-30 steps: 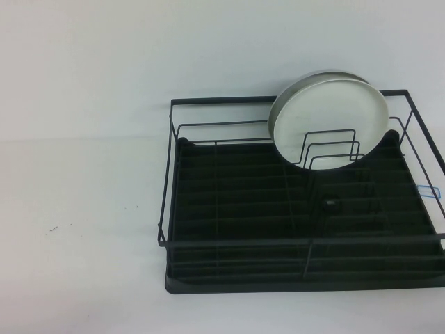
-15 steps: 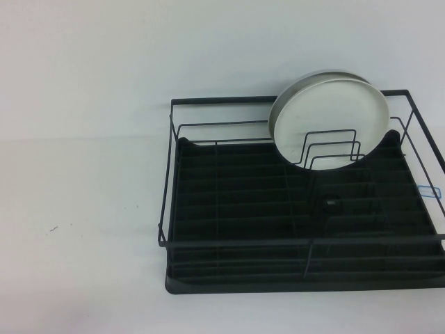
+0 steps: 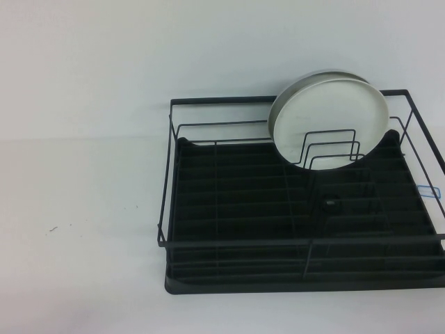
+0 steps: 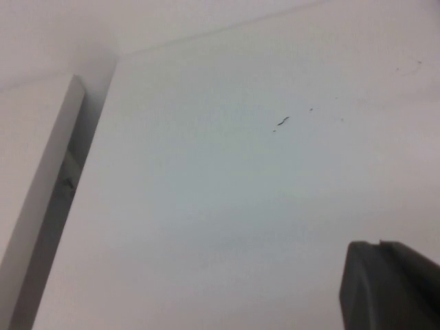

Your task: Place plate on rack

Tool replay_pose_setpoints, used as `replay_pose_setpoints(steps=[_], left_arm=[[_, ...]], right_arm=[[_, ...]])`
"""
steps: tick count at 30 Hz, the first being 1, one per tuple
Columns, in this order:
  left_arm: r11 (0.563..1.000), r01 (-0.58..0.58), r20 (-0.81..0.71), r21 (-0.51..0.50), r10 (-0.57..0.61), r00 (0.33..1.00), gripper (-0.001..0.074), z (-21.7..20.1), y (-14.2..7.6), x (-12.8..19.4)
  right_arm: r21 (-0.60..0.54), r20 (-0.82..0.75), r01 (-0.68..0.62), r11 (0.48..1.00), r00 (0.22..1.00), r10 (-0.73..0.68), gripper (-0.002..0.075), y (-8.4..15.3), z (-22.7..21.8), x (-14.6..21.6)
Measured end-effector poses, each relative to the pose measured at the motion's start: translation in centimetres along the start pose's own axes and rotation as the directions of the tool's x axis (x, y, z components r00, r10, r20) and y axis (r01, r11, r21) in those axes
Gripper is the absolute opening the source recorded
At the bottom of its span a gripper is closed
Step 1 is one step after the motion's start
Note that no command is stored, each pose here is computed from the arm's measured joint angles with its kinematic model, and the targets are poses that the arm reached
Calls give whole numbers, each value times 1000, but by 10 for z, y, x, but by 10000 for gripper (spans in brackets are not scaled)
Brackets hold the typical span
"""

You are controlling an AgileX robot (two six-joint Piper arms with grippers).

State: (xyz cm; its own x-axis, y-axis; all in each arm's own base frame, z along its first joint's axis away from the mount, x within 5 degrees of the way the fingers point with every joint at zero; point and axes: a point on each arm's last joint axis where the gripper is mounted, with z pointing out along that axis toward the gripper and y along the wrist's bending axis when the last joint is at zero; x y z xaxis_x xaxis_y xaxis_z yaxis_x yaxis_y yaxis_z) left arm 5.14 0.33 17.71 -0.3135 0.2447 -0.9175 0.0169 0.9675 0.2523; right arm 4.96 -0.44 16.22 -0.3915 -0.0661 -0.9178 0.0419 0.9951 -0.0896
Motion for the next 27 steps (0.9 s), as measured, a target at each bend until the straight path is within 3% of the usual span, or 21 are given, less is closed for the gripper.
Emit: replay_pose_setpoints(steps=[5,21,27], left_arm=[[998,-22,19,63,21,1000,0,0,-3,-1],[990,-37,39,133,32,999,0,-1,-7,-2],[988,69,28,137,-73,997,0,-1,-7,-2]], right_arm=[[0,0,0,1000,1000,0,18,0,0,0],[0,0,-2,1000,1000,2,18,0,0,0],[0,0,-4,1000,1000,4,18,0,0,0]])
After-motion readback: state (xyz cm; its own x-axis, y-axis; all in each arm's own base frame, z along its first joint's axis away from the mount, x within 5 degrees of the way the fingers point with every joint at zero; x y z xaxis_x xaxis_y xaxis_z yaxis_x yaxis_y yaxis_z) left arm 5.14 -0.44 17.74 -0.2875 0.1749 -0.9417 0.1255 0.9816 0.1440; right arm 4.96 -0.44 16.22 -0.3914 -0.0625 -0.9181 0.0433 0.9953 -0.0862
